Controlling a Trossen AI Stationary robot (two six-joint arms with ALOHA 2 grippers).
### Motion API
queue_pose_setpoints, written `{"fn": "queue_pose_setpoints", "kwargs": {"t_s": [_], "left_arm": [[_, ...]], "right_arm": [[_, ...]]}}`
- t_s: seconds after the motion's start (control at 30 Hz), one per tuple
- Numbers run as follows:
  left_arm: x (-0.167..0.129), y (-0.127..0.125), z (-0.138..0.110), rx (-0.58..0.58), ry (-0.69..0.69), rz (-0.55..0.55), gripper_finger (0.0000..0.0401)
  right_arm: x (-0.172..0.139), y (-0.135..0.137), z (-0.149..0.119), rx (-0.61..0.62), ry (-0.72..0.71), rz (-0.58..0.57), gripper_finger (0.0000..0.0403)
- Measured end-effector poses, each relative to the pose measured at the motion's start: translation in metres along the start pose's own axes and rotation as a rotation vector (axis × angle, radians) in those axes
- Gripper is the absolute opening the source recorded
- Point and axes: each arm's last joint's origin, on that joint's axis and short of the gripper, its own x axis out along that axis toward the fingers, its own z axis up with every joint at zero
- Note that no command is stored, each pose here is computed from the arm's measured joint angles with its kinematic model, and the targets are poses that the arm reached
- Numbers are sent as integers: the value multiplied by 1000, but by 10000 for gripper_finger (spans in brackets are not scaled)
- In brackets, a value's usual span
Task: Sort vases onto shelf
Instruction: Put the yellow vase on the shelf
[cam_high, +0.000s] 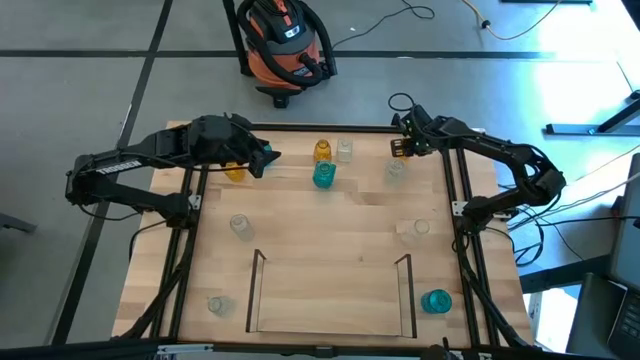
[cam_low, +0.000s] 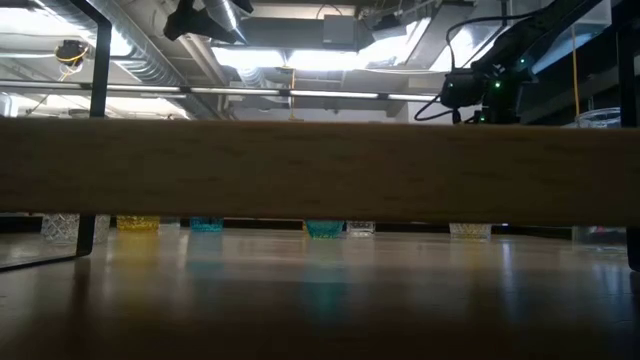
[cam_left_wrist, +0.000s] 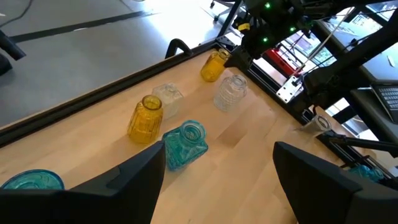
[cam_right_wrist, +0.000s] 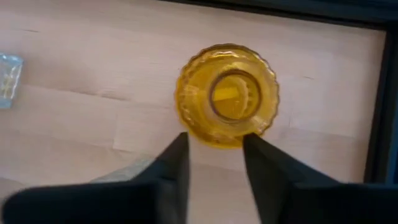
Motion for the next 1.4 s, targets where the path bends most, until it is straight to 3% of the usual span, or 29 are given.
{"fn": "queue_pose_setpoints", "kwargs": {"t_s": [0.2, 0.43, 0.93, 1.23, 1.4], "left_arm": [[0, 0, 0, 0, 0, 0, 289], [0, 0, 0, -1, 0, 0, 289], [0, -1, -1, -23, 2, -6, 289], [-1, -6, -4, -11, 10, -22, 289], [-2, -6, -4, -10, 10, -23, 289]], "right_arm": [[0, 1, 4, 21, -52, -18, 216], [-1, 1, 9, 80, -134, -57, 235], [20, 8, 17, 96, -163, -74, 181], [20, 8, 16, 94, -138, -62, 94], [18, 7, 13, 87, -108, -48, 93]]}}
